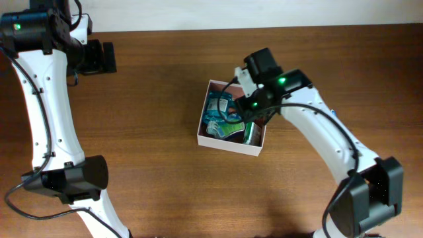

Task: Pack container
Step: 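Place the razor into the box and open the right gripper, then reach the right gripper to the blue toothbrush and grasp it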

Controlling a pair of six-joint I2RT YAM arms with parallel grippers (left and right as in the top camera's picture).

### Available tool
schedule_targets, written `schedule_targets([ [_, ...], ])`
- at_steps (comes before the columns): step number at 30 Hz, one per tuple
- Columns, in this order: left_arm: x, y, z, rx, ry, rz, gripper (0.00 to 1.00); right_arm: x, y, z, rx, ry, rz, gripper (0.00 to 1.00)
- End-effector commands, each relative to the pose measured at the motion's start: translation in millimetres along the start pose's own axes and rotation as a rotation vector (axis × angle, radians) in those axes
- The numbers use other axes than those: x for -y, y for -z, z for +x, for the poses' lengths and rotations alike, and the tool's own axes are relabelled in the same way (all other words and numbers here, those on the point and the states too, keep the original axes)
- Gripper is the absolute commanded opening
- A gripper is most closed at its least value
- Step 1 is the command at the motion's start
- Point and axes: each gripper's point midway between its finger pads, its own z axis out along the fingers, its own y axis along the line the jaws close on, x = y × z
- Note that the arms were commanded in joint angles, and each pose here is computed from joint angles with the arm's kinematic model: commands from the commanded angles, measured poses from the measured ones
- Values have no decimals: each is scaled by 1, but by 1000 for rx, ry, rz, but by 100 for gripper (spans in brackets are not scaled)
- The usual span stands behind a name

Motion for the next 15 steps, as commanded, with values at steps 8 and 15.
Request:
schedule_targets([
  [8, -2, 17, -2, 46, 12, -9, 99, 189, 55, 65, 40, -726, 201, 73],
  [15, -2, 17, -2, 46, 12, -9, 99, 247, -6, 154, -182, -962, 209, 71],
])
